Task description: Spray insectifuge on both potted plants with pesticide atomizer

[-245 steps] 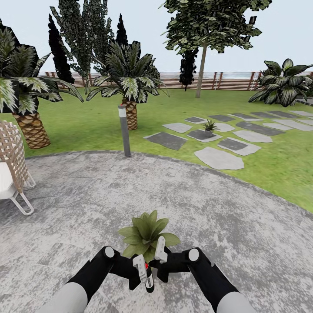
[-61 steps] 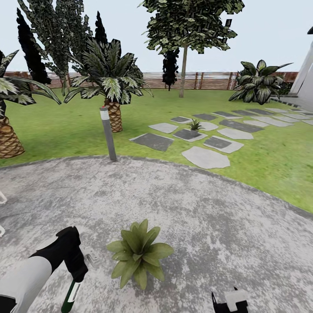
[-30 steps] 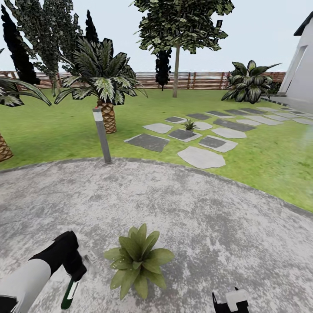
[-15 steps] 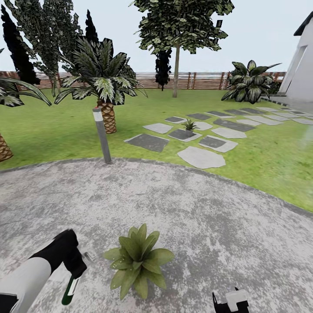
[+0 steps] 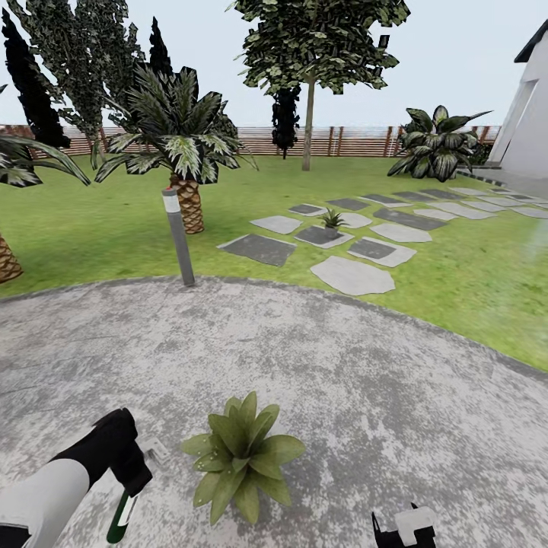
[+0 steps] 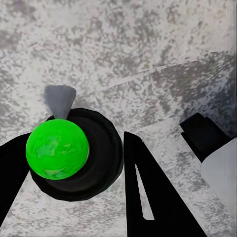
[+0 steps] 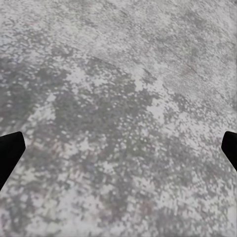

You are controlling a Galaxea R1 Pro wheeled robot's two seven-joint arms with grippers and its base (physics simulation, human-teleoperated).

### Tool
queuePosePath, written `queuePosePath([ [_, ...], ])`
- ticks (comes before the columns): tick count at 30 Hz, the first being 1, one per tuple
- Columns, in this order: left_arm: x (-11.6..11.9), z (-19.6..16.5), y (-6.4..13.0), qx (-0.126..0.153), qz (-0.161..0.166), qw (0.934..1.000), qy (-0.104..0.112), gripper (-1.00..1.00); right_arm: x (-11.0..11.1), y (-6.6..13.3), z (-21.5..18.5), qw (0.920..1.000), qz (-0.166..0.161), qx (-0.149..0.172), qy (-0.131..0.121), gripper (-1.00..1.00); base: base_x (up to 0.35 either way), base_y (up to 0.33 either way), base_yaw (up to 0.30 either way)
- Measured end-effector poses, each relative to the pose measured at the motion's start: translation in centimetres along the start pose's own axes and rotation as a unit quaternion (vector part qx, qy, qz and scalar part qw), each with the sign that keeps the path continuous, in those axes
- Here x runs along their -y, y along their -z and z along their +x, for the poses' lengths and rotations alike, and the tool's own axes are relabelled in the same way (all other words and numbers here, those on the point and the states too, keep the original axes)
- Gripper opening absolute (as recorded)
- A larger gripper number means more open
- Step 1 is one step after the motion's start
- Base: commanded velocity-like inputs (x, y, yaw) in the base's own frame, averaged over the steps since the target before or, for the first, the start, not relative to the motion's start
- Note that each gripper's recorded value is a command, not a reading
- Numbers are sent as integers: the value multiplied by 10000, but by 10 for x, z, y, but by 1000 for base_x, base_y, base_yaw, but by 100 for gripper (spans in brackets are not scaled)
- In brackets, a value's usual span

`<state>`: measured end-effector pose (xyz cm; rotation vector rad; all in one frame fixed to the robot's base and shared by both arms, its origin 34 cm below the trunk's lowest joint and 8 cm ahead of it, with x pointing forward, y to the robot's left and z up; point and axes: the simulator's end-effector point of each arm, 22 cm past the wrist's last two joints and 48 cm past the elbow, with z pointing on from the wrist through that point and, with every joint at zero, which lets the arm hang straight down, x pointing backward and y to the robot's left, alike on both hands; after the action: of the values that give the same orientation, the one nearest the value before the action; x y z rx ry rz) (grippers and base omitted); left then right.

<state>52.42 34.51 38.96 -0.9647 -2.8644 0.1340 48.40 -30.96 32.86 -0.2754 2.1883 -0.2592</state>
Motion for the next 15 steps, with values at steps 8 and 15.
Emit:
queuePosePath([
  [8,-1,-2,2,18,-18,10000,-10,-100,0,0,0,10000,-4,-1,4,100,1,0,0],
  [15,11,23,-16,-202,120,9997,35,-100,0,0,0,10000,-4,3,3,100,207,113,0],
])
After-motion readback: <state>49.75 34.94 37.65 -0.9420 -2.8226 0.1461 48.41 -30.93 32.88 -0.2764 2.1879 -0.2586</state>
